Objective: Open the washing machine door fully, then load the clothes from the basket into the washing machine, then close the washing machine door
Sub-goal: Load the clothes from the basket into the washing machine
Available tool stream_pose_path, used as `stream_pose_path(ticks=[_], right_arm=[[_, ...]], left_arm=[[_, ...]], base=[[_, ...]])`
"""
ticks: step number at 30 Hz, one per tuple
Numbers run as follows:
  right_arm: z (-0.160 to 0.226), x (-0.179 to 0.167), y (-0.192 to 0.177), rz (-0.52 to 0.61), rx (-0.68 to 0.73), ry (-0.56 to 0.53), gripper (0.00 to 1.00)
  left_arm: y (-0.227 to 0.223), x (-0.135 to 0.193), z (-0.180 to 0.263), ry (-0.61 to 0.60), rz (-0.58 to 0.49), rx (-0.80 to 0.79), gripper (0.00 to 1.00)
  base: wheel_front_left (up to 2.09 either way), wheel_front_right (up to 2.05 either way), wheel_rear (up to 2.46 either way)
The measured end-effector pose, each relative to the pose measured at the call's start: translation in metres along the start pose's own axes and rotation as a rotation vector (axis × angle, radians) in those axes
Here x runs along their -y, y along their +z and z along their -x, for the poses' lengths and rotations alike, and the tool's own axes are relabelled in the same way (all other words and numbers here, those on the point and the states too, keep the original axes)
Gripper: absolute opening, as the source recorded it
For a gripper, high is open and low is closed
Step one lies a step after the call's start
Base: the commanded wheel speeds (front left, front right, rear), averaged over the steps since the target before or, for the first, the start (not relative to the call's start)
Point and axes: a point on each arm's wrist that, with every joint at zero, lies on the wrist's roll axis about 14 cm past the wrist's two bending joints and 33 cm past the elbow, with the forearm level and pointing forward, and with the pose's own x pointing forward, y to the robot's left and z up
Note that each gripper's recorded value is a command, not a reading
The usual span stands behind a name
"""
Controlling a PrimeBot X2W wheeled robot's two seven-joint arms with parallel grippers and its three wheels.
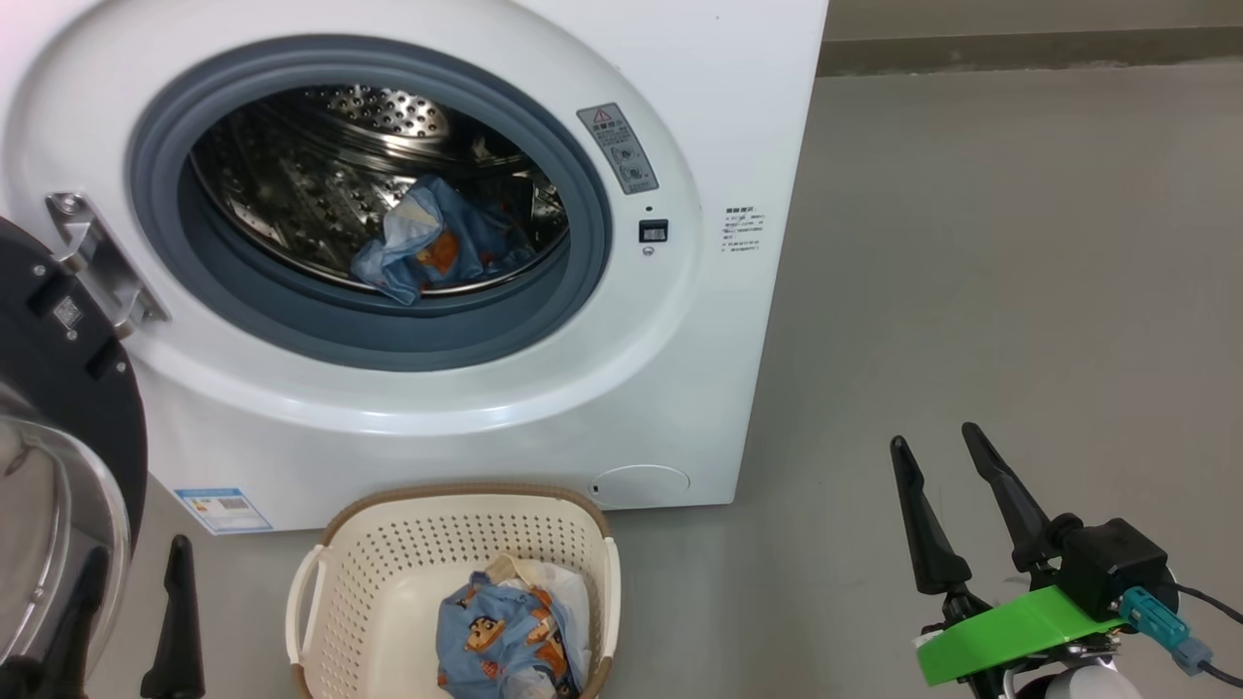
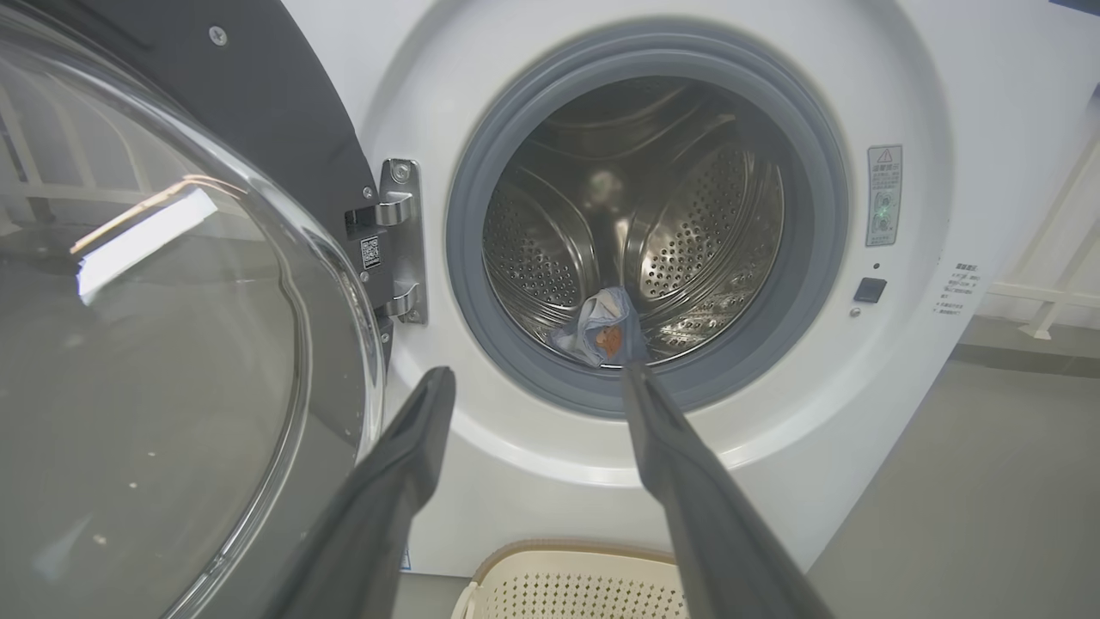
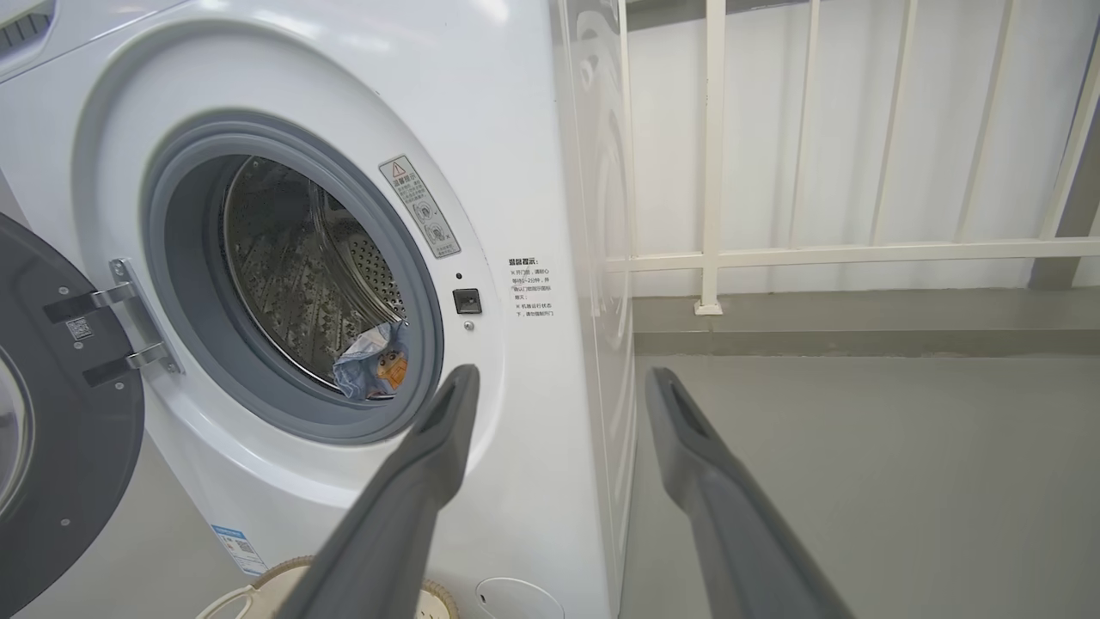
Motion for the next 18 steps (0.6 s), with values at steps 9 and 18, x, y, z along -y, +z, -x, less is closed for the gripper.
stream_pose_path(ticks=[9,18], right_arm=[[-0.001,0.001,-0.008,-0.001,-0.022,-0.001,1.00],[-0.004,0.007,-0.019,-0.001,-0.049,-0.016,1.00]], left_arm=[[-0.023,-0.001,-0.003,-0.006,0.018,-0.070,1.00],[-0.052,0.007,-0.014,-0.066,0.041,-0.168,1.00]], base=[[0.00,0.00,0.00],[0.00,0.00,0.00]])
